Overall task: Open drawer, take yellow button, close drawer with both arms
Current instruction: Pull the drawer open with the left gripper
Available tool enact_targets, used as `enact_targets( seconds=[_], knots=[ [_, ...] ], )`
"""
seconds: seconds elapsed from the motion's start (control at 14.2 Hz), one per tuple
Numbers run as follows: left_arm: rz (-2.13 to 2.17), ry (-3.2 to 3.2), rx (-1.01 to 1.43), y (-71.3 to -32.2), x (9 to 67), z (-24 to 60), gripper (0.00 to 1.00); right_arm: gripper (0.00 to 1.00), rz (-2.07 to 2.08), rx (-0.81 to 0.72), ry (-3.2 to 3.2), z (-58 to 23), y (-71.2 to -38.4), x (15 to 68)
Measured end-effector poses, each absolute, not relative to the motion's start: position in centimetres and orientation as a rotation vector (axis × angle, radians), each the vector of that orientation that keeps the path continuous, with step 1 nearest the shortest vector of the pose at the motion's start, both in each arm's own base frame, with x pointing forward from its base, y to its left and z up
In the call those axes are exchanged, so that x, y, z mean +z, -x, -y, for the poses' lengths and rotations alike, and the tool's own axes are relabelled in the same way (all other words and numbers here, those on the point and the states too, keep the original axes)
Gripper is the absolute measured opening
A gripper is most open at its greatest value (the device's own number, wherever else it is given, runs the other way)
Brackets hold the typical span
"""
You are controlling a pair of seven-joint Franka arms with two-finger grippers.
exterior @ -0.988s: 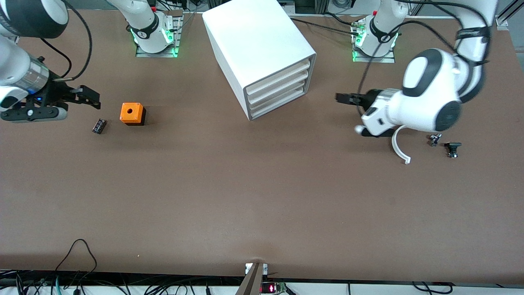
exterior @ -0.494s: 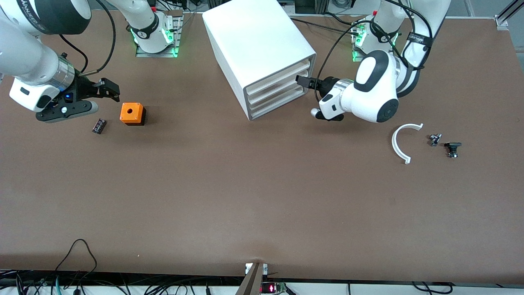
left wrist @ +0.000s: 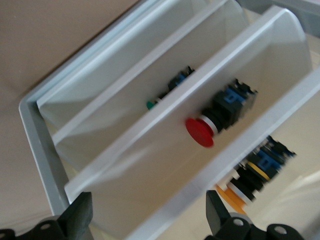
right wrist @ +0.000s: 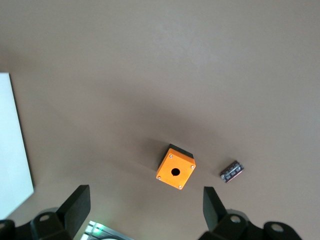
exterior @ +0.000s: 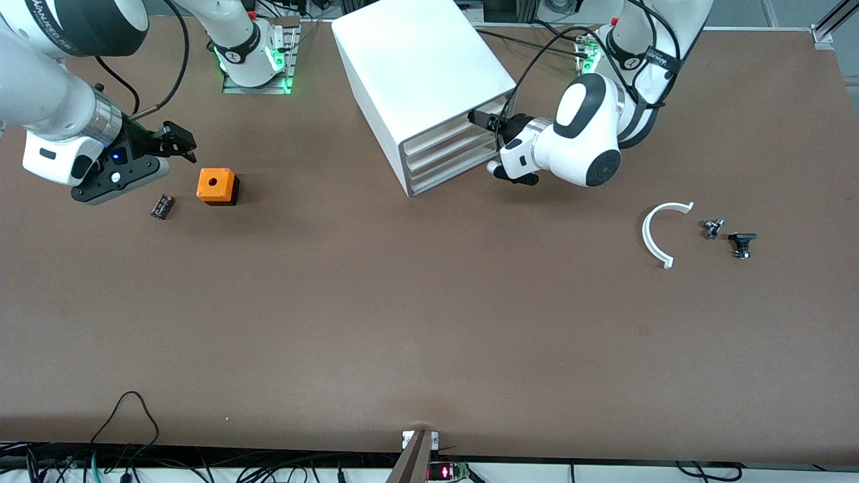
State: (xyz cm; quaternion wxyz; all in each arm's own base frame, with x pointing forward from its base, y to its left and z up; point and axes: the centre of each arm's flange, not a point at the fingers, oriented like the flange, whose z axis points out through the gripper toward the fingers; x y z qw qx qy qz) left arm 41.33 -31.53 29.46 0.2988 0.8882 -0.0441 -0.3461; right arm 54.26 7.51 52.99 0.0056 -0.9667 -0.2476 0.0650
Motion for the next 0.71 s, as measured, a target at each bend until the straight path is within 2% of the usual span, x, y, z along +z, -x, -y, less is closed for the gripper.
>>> enact_targets(
  seconds=[0.28,0.42,0.71],
  knots=[
    [0.1,-2.326,-0.895,-41.5,29.9,31.7,0.56,1.0,1.01,0.186,2.948,-7.9,-54.4,53.3],
    [0.122,-2.326,-0.872,-41.8,30.5,31.8,0.42,1.0,1.131,0.165,2.906,-8.9,-54.5,53.6],
    [0.184,-2.421,-0.723,-44.5,31.9,29.5,0.41,1.0,1.229,0.148,2.869,-10.4,-55.4,53.7]
  ],
)
